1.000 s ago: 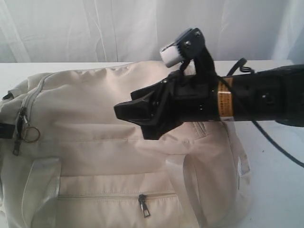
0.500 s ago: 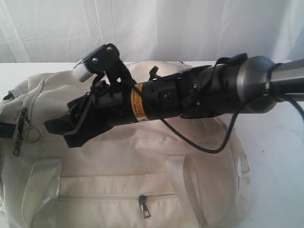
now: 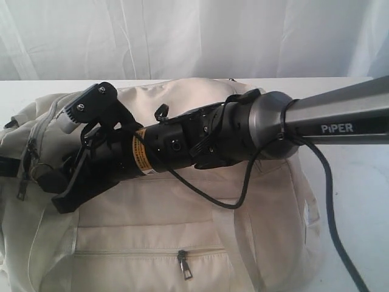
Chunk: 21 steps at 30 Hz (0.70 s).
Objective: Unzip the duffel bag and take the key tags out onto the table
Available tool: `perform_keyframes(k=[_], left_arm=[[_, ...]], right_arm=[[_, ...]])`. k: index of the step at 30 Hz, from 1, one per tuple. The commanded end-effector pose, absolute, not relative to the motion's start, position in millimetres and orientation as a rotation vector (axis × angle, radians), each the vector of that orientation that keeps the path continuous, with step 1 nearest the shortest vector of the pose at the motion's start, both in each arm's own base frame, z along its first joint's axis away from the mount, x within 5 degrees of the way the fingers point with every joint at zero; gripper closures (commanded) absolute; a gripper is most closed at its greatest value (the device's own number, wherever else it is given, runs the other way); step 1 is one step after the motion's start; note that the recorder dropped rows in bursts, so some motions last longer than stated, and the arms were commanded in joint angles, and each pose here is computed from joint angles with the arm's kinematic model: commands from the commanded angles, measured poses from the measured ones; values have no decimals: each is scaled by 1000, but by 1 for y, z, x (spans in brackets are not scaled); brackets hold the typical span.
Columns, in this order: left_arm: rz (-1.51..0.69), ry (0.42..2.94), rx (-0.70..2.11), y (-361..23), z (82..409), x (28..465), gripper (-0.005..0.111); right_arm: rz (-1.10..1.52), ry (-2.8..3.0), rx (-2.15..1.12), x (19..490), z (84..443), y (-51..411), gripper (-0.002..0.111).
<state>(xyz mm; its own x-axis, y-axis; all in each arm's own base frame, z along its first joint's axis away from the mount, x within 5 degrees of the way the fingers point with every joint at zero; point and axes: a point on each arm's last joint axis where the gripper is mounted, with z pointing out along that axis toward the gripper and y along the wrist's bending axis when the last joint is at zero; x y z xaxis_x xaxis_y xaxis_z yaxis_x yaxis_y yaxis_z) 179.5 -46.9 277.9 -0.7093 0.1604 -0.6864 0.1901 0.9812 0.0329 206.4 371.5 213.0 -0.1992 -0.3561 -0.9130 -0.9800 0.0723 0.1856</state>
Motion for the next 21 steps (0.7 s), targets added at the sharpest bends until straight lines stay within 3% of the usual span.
perform_keyframes(k=[1,16,21], left_arm=[[-70,2377,218,-46,281,177,107],[-64,2399,216,-46,279,176,107],[-64,2399,216,-46,279,176,107]], right_arm=[[1115,1650,-1340,208,214,373,58],[1106,1583,-1359,200,214,396,58],[1100,1578,-1369,200,213,396,67]])
